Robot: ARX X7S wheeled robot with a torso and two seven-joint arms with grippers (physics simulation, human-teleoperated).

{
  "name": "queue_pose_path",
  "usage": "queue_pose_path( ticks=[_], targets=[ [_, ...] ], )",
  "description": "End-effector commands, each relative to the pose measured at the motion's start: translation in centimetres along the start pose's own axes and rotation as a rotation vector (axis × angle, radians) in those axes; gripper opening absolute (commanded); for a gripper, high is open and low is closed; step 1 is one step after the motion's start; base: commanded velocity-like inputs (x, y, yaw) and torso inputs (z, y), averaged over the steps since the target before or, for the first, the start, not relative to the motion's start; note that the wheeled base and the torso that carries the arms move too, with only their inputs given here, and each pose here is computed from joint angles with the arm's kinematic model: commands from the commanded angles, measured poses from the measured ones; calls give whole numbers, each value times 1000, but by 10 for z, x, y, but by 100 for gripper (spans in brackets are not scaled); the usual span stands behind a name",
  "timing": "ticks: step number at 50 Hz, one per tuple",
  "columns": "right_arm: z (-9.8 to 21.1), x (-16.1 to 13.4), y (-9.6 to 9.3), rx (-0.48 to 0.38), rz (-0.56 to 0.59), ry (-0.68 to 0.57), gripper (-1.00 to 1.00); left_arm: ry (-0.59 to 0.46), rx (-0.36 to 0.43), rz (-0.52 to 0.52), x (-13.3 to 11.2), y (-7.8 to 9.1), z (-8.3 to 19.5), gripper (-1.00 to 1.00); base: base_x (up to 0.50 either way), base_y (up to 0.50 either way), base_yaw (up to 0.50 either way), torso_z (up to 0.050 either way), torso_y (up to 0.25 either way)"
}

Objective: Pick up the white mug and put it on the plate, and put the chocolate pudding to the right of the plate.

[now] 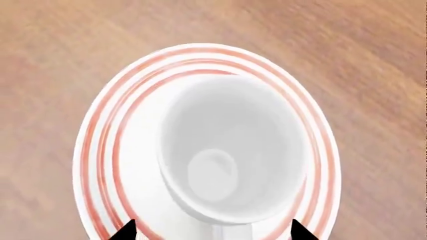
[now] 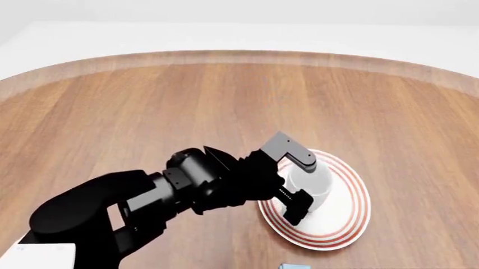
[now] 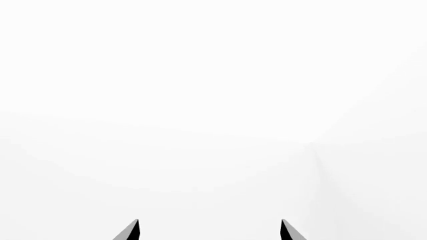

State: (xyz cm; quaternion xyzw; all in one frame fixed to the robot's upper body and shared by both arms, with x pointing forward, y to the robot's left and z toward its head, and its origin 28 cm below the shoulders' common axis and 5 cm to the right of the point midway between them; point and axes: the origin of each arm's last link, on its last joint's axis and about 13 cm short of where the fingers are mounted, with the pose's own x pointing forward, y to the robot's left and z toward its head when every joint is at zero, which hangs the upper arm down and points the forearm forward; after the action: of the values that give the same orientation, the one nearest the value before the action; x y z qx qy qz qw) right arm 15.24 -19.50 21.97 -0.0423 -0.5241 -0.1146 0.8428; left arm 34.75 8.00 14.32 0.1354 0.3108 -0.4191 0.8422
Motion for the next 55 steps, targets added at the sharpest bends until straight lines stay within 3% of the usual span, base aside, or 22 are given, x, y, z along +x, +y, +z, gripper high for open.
queue_pose_path(
  ticks=[1,24,31,38,47,55],
  targets=[
    [2,-1,1,-21,11,-8,100,-36,6,-45,-7,-11,7,100,0,0,0,0,0],
    [6,-1,5,-14,26,-10,100,-93,110,-95,-53,-39,3,100,0,0,0,0,0],
    [5,-2,5,-13,27,-3,100,-153,171,-85,-74,-41,5,100,0,0,0,0,0],
    [6,-2,5,-12,29,-4,100,-207,152,-84,-90,-37,4,100,0,0,0,0,0],
    [6,-3,6,-10,33,-1,100,-328,213,-50,-121,-43,7,100,0,0,0,0,0],
    [6,-3,7,-10,37,1,100,-379,203,-41,-136,-41,6,100,0,0,0,0,0]
  ],
)
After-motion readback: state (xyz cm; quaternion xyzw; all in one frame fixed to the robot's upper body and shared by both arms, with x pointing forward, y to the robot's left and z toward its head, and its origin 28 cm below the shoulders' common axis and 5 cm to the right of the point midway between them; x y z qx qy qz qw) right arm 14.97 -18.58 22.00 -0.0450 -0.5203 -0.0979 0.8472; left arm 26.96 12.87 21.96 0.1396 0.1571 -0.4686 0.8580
